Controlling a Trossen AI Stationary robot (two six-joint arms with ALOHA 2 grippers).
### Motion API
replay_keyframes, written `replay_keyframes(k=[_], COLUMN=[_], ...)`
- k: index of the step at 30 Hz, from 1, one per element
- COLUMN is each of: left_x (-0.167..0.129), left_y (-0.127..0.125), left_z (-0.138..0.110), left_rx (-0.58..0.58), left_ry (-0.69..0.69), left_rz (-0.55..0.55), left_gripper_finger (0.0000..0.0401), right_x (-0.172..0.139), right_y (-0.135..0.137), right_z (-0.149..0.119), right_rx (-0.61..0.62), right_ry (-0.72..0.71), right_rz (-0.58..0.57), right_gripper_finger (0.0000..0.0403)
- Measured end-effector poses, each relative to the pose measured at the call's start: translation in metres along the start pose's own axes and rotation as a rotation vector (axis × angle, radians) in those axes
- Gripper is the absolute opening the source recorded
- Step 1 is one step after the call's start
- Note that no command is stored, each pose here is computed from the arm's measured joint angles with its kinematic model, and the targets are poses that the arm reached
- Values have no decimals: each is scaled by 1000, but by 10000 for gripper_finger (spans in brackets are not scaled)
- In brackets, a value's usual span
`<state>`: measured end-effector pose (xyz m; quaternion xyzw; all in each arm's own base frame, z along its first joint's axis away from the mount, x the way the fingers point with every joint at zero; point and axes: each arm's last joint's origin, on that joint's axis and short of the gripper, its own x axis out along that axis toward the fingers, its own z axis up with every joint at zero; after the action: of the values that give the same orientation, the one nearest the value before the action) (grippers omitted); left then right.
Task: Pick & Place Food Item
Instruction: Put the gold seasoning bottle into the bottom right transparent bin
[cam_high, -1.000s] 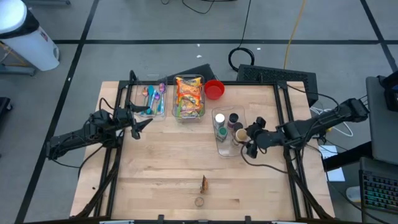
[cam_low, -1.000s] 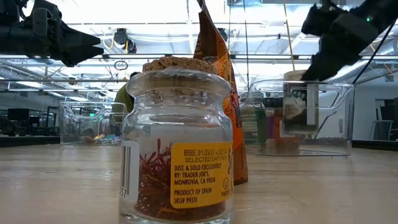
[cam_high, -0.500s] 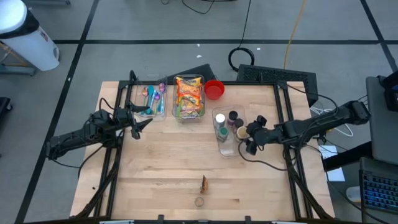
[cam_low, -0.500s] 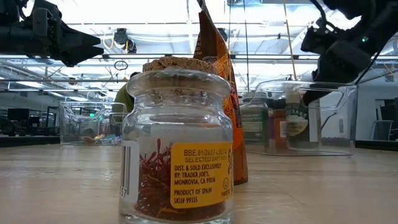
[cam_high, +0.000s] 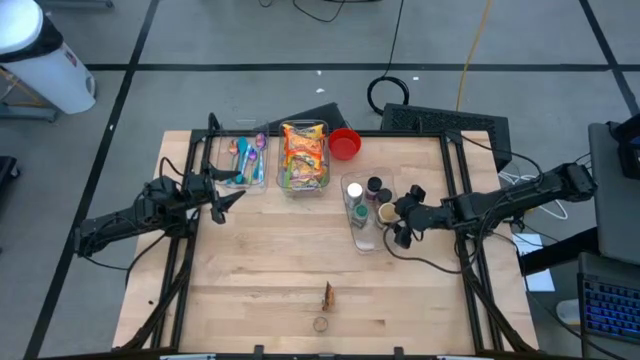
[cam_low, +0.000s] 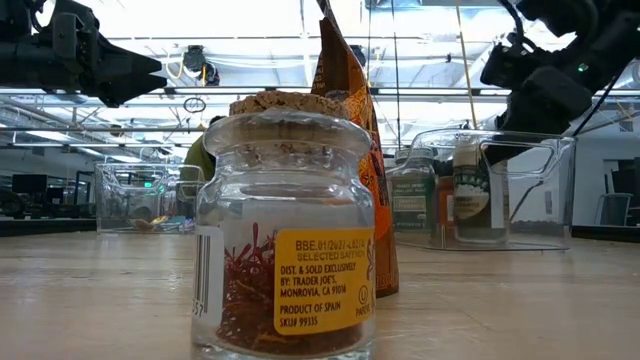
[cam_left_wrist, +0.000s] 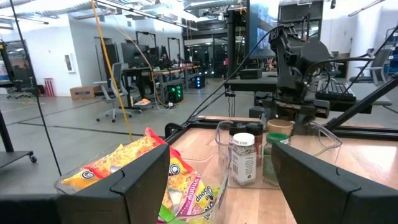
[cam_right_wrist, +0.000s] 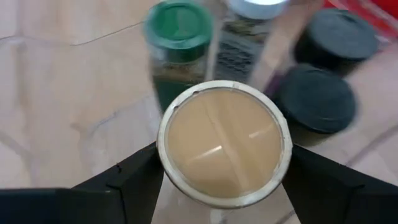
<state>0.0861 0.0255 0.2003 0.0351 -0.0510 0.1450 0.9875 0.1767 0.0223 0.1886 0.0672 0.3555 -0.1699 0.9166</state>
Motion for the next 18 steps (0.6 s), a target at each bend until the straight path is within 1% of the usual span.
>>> replay_keyframes(k=[3,7,14,18], left_x=[0,0,0,0], left_y=[0,0,0,0], left_z=[0,0,0,0], left_rx=[0,0,0,0], left_ry=[0,0,0,0], left_rz=[0,0,0,0], left_gripper_finger=[283,283,283,283], right_x=[0,1,1,-1], right_y=[2,2,2,4], right_z=[0,-2,0,4], right_rx=[-28,-30,-43,-53], right_ry=[20,27,10,-37], right_rz=[60,62,63,82], right_gripper_finger=[299,318,323,324])
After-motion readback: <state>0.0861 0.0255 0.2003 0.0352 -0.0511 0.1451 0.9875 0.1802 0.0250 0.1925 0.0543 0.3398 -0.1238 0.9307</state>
